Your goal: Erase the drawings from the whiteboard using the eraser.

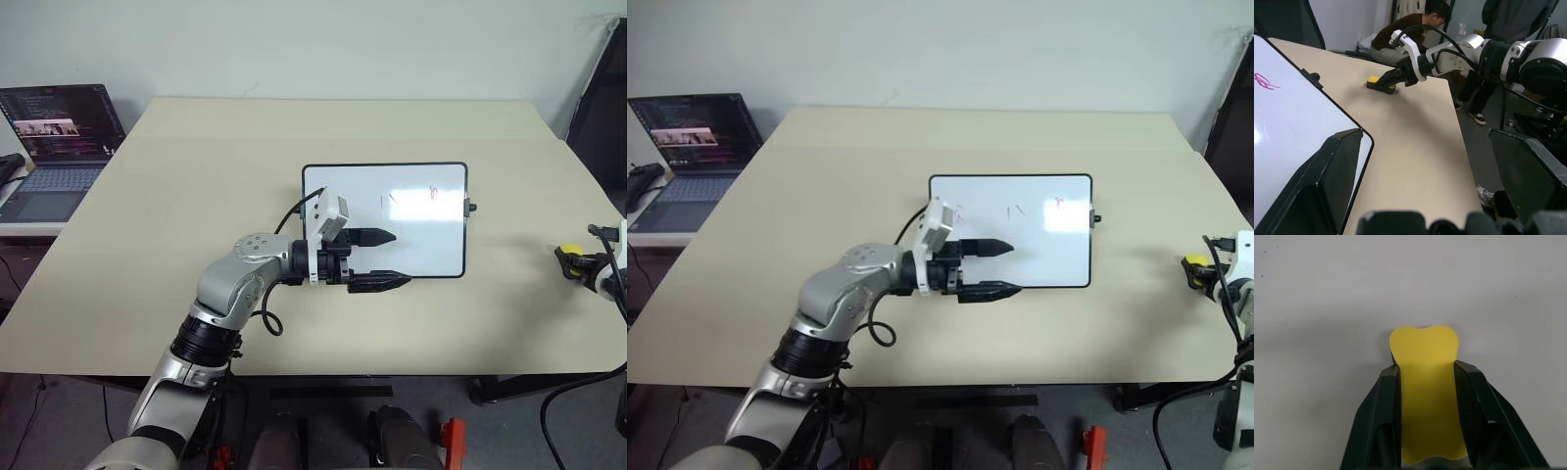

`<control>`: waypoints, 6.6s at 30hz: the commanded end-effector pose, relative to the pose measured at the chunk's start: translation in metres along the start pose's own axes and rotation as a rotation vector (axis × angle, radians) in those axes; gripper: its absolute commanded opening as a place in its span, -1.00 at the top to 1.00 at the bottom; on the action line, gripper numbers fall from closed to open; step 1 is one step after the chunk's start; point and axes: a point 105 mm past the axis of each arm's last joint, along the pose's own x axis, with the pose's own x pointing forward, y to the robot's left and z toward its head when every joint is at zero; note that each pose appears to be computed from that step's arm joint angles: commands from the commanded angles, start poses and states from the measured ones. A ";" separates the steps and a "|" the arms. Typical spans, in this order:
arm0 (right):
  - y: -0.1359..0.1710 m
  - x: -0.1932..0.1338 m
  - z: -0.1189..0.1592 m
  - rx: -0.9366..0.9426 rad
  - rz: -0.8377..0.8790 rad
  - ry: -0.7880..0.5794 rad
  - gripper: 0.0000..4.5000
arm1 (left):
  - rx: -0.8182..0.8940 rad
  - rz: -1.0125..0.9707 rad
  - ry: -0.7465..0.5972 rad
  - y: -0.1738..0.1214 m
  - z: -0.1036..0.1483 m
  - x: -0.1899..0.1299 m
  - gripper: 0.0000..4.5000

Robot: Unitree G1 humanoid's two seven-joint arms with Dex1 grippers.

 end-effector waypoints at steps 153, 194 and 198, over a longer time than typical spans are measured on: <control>0.197 -0.124 0.078 -0.798 0.845 -0.346 0.51 | 0.293 0.349 0.098 0.027 0.035 -0.124 -1.00; 0.286 -0.009 0.049 -0.732 0.562 -0.388 0.52 | 0.288 0.350 0.111 0.029 0.032 -0.121 -1.00; 0.278 -0.002 0.074 -0.709 0.460 -0.443 0.52 | 0.291 0.347 0.109 0.030 0.032 -0.119 -1.00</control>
